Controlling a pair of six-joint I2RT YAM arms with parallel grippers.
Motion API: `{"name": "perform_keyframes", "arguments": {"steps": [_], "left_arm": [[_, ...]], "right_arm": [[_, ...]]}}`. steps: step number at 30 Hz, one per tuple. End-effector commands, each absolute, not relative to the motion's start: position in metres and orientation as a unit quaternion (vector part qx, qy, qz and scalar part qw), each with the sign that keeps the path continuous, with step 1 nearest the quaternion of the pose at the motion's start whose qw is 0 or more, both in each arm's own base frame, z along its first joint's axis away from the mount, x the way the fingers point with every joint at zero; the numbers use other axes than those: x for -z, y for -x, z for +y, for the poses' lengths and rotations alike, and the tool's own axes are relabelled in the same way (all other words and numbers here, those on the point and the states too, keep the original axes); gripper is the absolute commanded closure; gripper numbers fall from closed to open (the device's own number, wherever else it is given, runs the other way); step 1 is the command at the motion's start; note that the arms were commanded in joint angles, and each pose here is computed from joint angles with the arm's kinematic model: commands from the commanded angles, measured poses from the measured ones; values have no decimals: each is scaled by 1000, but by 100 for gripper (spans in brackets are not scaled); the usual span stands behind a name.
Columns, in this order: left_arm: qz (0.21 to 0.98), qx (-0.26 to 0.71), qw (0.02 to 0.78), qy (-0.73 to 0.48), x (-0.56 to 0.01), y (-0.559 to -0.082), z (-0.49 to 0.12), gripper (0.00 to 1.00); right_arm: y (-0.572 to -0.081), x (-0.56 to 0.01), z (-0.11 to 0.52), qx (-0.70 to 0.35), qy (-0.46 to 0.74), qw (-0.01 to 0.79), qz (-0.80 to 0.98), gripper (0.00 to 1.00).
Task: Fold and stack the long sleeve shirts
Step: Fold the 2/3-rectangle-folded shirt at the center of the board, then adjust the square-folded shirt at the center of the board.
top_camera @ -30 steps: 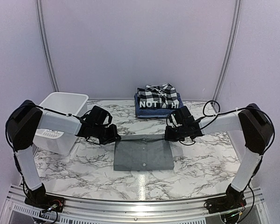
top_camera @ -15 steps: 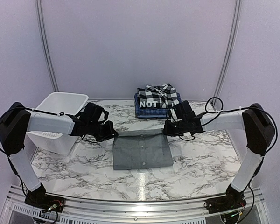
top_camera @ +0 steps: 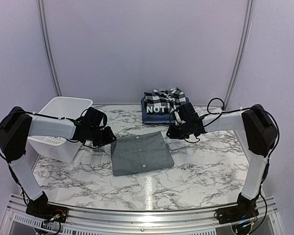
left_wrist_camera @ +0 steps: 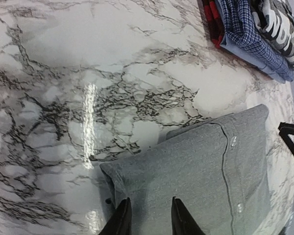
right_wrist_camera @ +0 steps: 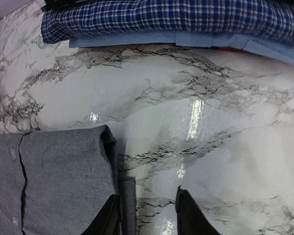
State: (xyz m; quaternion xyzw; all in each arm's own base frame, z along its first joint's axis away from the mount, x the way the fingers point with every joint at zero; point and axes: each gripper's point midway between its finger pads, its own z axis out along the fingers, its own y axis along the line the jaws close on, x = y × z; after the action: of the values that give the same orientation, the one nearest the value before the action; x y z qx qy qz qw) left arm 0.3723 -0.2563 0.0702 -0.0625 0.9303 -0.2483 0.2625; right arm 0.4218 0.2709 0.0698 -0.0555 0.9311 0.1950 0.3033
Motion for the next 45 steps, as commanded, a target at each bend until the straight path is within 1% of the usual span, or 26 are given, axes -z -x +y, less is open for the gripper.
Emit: {"name": "perform_keyframes", "arguments": {"steps": [1,3,4,7,10,12,13,17,18,20,23,25,28,30,32,35,41,43,45], "left_arm": [[935,207,281,61,-85,-381,-240,57],[934,196,293,65,-92,-381,-233,33],[933,197,294,64,-95,-378,-232,29],[931,204,297,62,-104,-366,-230,28],[929,218,295,51,-110,-349,-236,28],[928,226,292,39,-113,-338,-244,33],[928,229,292,34,-114,-334,-248,37],[933,227,277,30,-103,-334,-258,68],[934,226,275,29,-101,-336,-261,73],[935,220,277,23,-99,-345,-267,79],[938,202,281,20,-92,-363,-273,84],[940,190,283,21,-86,-375,-274,86],[946,167,278,28,-70,-393,-271,90],[950,145,272,39,-55,-402,-262,92],[957,126,258,46,-34,-407,-253,92],[962,118,242,49,-20,-410,-248,94],[961,115,247,41,-25,-413,-249,93],[961,116,247,38,-28,-413,-250,93],[961,116,248,34,-30,-413,-250,93]], "right_arm": [[-437,-107,268,-177,72,340,921,62],[-431,-117,272,-178,83,344,918,57],[-427,-120,276,-180,90,345,917,57],[-409,-127,300,-191,121,345,911,56],[-389,-124,326,-189,151,341,908,56],[-380,-124,340,-201,163,340,904,56],[-380,-124,346,-205,166,343,902,56],[-393,-117,361,-210,174,350,896,59],[-400,-117,366,-211,177,357,893,61],[-410,-107,376,-221,187,348,892,66],[-426,-85,380,-224,182,335,897,74],[-434,-75,381,-228,176,331,899,76],[-446,-64,377,-223,164,333,901,76],[-453,-58,372,-218,153,332,905,76],[-460,-53,365,-215,141,328,909,75],[-464,-51,357,-218,130,321,912,72],[-455,-75,353,-205,143,326,912,63],[-442,-92,357,-198,159,332,908,62],[-424,-105,363,-193,179,337,904,58]]}}
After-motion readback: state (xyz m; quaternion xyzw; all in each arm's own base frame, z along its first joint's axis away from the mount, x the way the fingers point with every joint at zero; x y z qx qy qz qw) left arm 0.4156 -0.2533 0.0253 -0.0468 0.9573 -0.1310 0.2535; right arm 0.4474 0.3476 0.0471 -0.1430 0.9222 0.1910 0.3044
